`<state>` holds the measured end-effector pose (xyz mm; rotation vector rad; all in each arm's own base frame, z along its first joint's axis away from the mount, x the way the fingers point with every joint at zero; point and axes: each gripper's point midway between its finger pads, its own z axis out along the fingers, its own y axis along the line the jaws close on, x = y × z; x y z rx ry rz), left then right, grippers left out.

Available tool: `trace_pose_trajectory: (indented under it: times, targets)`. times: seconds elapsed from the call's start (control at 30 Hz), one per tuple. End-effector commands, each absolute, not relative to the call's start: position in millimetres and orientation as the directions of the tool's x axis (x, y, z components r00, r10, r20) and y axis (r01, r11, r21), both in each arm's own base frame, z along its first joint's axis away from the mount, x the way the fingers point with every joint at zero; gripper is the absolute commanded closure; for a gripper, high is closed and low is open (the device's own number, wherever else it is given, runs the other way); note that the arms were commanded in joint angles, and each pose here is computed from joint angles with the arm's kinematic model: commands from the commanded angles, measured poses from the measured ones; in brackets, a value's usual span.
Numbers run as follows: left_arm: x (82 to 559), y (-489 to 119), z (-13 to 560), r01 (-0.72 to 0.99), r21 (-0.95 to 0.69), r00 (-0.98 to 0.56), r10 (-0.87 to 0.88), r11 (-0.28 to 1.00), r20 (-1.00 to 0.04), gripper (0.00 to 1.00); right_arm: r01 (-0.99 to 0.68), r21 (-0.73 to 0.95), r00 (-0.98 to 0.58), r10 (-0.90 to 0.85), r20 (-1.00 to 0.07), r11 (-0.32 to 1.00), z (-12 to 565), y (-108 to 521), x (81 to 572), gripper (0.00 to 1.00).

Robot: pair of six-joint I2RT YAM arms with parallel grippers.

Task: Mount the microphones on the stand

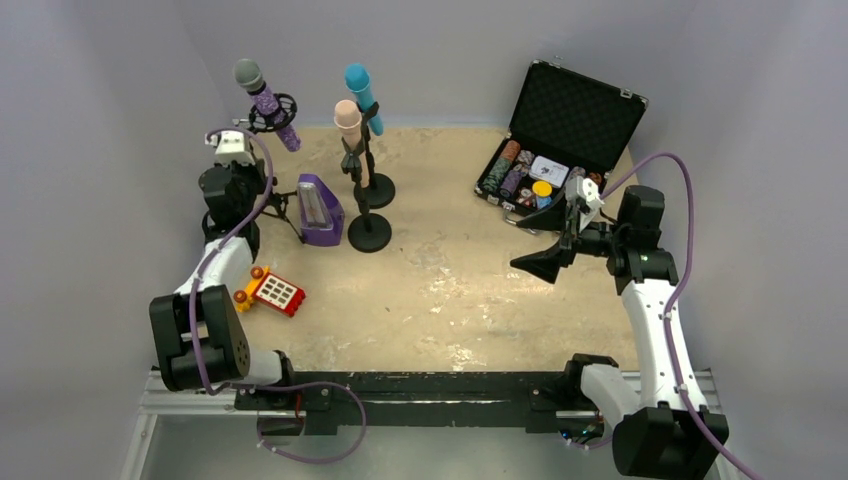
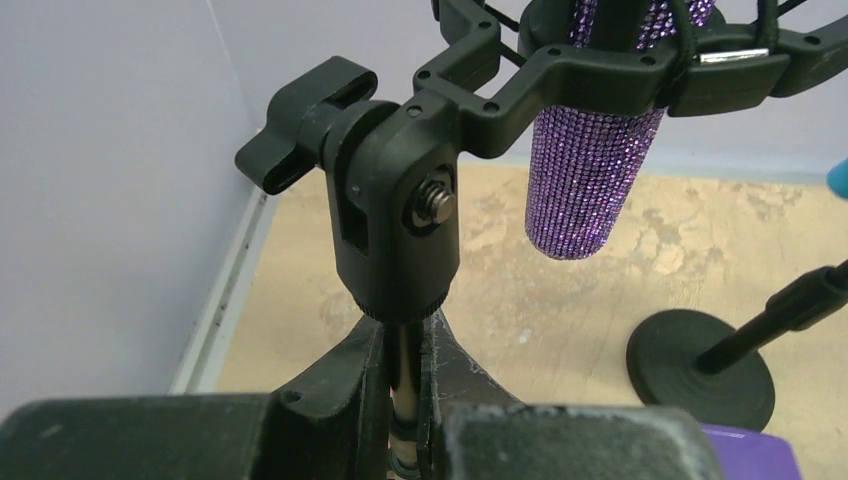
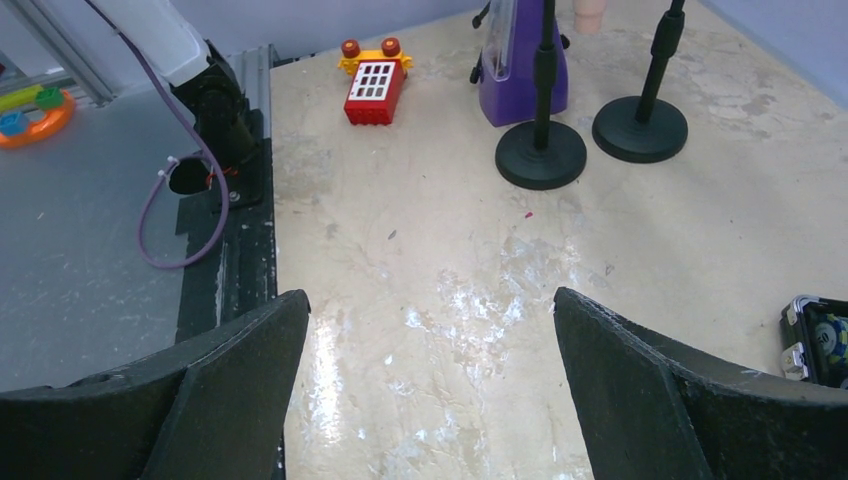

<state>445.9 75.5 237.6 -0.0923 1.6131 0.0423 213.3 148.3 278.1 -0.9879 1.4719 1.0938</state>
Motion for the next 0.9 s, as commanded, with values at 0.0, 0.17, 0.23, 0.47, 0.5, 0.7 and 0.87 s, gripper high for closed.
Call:
trace_pose_trajectory:
  times: [0.0,0.17,0.23,0.47,0.5,0.7,0.87]
  targets:
    - [448,72,314,-0.042,0.003,0.253,0.013,0.999,-0.967,1.00,-0.968,0.117,-0.127,-0.030,-0.991,0.223,284,149,209,0.03]
    - [447,70,284,-0.031,0.013,0.183,0.019,0.999,-0.983,1.00,-0.969,0.114,-0.123,-0.028,-0.992,0.220,285,149,208,0.03]
    - [445,71,272,-0.039,0.023,0.154,0.028,0.999,-0.988,1.00,-0.969,0.114,-0.123,-0.027,-0.992,0.219,285,149,208,0.03]
    - [437,68,256,-0.026,0.052,0.111,0.055,0.998,-0.992,0.92,-0.970,0.114,-0.122,-0.025,-0.992,0.215,286,149,208,0.03]
    - [436,67,255,-0.021,0.055,0.108,0.057,0.998,-0.993,0.90,-0.970,0.115,-0.123,-0.025,-0.992,0.215,286,149,207,0.03]
    - [429,63,259,-0.008,0.060,0.113,0.060,0.998,-0.992,0.72,-0.970,0.117,-0.125,-0.023,-0.992,0.212,286,149,207,0.03]
    - [426,61,262,-0.005,0.051,0.116,0.051,0.999,-0.992,0.58,-0.971,0.112,-0.119,-0.023,-0.993,0.213,287,149,206,0.03]
